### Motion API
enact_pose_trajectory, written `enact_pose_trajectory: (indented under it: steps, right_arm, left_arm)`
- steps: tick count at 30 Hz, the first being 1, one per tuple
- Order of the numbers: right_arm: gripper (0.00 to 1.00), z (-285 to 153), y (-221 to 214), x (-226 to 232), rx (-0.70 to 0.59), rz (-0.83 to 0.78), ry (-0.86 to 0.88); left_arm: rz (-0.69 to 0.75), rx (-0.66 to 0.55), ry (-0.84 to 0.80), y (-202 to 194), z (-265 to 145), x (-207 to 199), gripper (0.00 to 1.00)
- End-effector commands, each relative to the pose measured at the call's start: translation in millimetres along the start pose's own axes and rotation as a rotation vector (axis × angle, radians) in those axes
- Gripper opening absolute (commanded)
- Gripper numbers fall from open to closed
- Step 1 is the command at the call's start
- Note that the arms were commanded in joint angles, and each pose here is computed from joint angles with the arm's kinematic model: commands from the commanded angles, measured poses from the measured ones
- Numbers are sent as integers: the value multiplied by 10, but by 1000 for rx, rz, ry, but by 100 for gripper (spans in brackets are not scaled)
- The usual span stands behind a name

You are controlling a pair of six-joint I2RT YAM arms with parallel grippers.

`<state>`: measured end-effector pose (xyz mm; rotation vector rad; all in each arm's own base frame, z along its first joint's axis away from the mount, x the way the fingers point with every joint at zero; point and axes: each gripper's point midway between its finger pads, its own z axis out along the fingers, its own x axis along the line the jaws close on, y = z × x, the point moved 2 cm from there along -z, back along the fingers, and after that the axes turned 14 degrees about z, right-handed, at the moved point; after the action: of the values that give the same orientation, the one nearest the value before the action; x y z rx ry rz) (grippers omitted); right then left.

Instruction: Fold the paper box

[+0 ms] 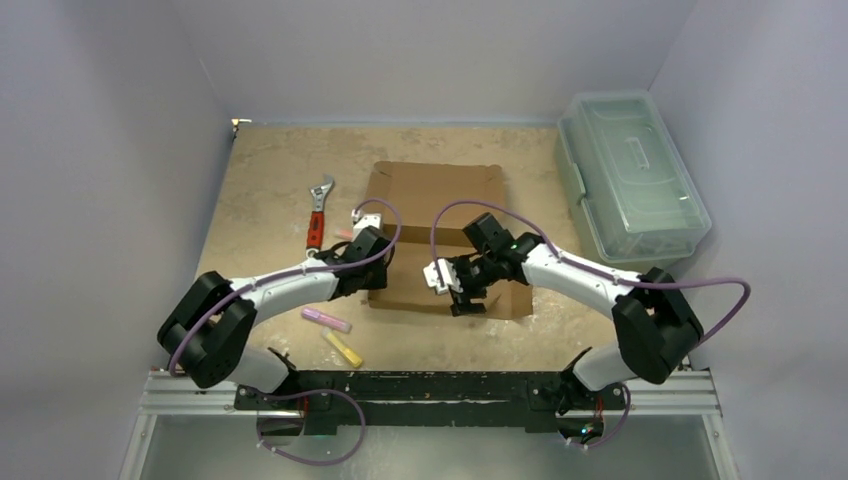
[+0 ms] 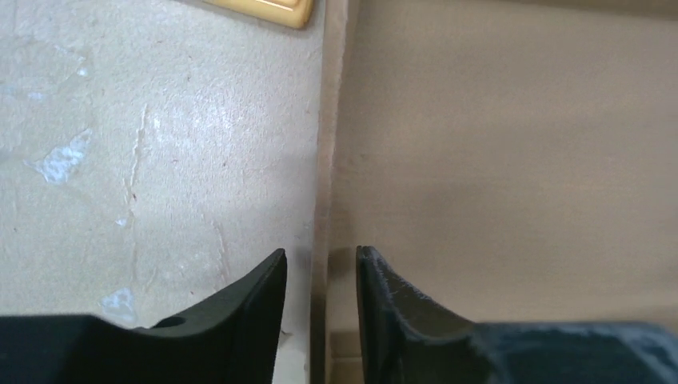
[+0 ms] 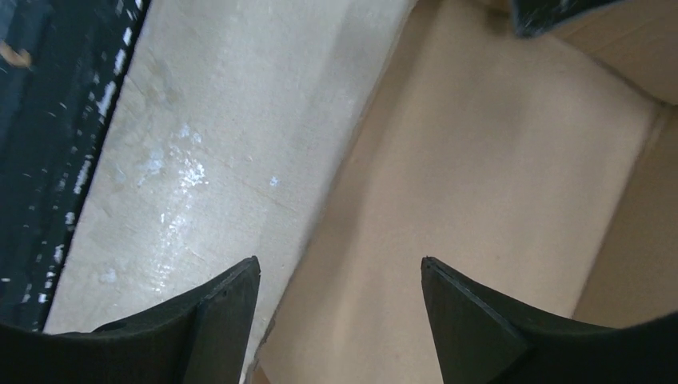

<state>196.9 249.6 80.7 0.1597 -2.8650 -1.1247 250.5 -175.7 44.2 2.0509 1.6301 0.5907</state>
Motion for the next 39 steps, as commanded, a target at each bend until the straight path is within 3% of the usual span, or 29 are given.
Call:
enact_pose_trajectory:
  steps: [1,6,11,15,20,27,39]
  right_arm:
    - [80,-536,459,-53,-199,9,8]
    - [97,-1051,525,-70,-359,81,-109]
    - [99,-1379,500,-220,-468,225,-211]
    - [99,-1543,463,-380,-534,398,-252]
    - [99,-1597,346,-437,-523,473,-293]
    - [99,-1641,117,-473,-521,556,-337]
    - [99,-1728,-137,-489,-537,595,-390]
  left_arm:
    - [-86,-196,-33,434,-258,0,46]
    - [-98,-339,-143,776,-585,32,70]
    - [-102,-445,-266,1169,-659,263,81]
    - [-170,-521,-443,1515,-634,373,82]
    - [-318,-534,-549,1737,-407,580,82]
    - [-351,-432,-638,1865,149,621,77]
    - [-374,-302,-627,2004,890,647,64]
